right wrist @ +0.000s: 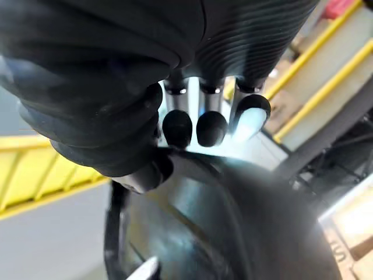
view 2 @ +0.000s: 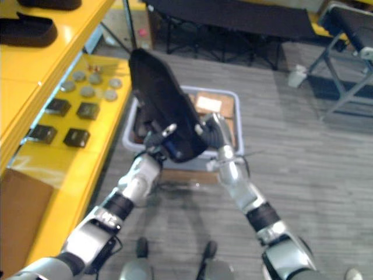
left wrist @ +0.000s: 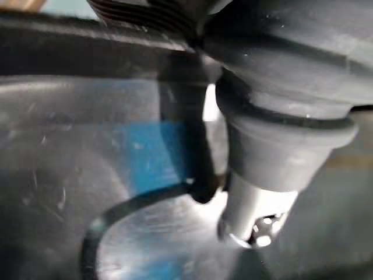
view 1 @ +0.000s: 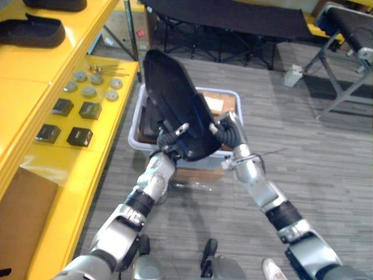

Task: Walk over and take plastic housings, then place them on the shelf

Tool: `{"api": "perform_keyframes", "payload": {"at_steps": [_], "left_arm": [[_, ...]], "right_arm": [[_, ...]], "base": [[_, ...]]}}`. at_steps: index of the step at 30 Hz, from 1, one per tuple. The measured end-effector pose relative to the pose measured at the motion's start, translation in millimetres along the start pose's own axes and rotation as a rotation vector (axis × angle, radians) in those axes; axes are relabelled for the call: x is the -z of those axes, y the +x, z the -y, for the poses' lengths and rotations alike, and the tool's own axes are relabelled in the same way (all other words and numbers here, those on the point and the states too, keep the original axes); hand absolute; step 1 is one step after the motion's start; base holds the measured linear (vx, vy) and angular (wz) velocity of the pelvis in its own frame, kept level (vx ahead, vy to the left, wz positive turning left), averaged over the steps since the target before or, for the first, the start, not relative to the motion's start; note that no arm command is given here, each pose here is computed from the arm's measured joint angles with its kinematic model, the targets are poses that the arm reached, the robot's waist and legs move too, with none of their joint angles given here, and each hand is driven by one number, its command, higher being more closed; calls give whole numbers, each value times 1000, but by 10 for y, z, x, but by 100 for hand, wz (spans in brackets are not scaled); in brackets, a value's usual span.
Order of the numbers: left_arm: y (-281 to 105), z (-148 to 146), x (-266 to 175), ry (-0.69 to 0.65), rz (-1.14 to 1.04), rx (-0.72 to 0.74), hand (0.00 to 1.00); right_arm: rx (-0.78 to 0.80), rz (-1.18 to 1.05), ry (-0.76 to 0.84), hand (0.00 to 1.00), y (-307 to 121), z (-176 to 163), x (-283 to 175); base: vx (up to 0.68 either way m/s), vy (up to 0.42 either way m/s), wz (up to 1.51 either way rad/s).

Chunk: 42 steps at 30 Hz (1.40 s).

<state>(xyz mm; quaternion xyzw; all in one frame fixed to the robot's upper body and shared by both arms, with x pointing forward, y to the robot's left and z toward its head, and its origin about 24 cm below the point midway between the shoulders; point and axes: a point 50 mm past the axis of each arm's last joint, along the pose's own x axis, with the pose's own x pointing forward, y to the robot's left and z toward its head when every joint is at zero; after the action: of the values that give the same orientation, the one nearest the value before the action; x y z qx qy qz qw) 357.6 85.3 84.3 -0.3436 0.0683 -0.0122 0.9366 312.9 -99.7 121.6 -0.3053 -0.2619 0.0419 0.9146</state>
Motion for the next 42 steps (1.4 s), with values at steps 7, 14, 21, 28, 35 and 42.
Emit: {"api": "perform_keyframes", "payload": {"at_steps": [7, 14, 21, 28, 35, 42], "left_arm": [[-154, -241, 253, -155, -44, 41, 100], [-361, -329, 227, -158, 51, 48, 100], [-586, -343, -92, 50, 326, -110, 100], [-981, -461, -286, 329, 536, -244, 100], [-1262, -691, -367, 464, 598, -388, 100], [-1497, -735, -195, 505, 511, -318, 100]], "right_arm": [[-35, -1, 111, 0, -287, -138, -9], [-30, 5, 237, 0, -559, -226, -48], [162, 35, 403, 0, -494, -82, -291], [602, -112, 537, 0, -809, 661, -9], [1002, -406, 631, 0, -1745, 927, 486], [936, -823, 880, 0, -2512, 386, 856]], "base": [[25, 1, -4], [-19, 3, -1], [9, 1, 4], [-3, 0, 1], [6, -4, -12], [8, -1, -1]]}}
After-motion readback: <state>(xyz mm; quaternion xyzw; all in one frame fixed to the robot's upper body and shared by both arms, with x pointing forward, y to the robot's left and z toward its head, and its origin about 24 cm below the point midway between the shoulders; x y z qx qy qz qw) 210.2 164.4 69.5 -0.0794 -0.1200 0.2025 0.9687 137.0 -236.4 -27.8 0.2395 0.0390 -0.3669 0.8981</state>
